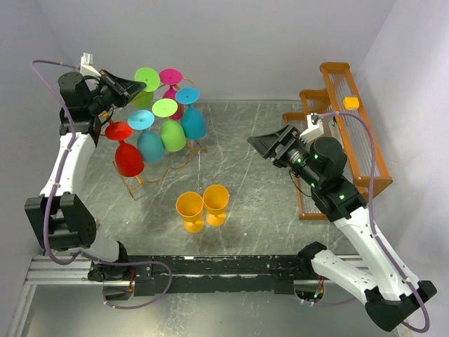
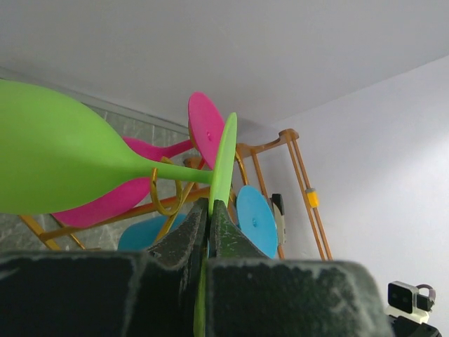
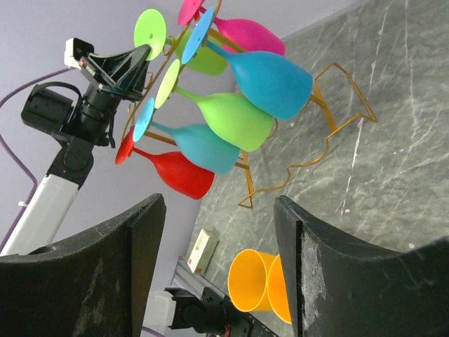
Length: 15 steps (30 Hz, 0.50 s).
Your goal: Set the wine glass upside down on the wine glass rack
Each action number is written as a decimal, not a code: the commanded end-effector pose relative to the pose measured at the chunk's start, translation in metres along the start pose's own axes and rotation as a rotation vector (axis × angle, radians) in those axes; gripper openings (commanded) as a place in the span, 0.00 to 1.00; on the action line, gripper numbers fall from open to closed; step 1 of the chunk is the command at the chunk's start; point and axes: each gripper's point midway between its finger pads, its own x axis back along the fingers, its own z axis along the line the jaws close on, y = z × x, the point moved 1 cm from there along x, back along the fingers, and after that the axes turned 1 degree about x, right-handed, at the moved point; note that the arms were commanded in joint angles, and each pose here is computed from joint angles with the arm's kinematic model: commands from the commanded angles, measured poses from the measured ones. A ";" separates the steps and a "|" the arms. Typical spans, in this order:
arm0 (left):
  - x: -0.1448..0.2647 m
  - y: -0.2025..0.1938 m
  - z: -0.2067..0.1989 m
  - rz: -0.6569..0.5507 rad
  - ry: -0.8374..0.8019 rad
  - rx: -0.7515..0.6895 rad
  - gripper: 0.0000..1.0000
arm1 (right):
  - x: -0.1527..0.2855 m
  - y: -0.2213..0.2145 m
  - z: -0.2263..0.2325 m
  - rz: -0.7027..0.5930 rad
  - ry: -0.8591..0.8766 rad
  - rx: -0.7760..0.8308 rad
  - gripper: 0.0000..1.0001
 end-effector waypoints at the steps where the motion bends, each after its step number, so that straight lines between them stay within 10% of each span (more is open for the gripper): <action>1: 0.014 0.000 -0.018 0.006 -0.045 -0.030 0.07 | 0.003 0.005 0.003 -0.009 0.000 0.013 0.63; 15: 0.015 -0.004 -0.003 0.032 0.010 0.005 0.07 | 0.009 0.002 -0.003 -0.014 -0.025 0.000 0.63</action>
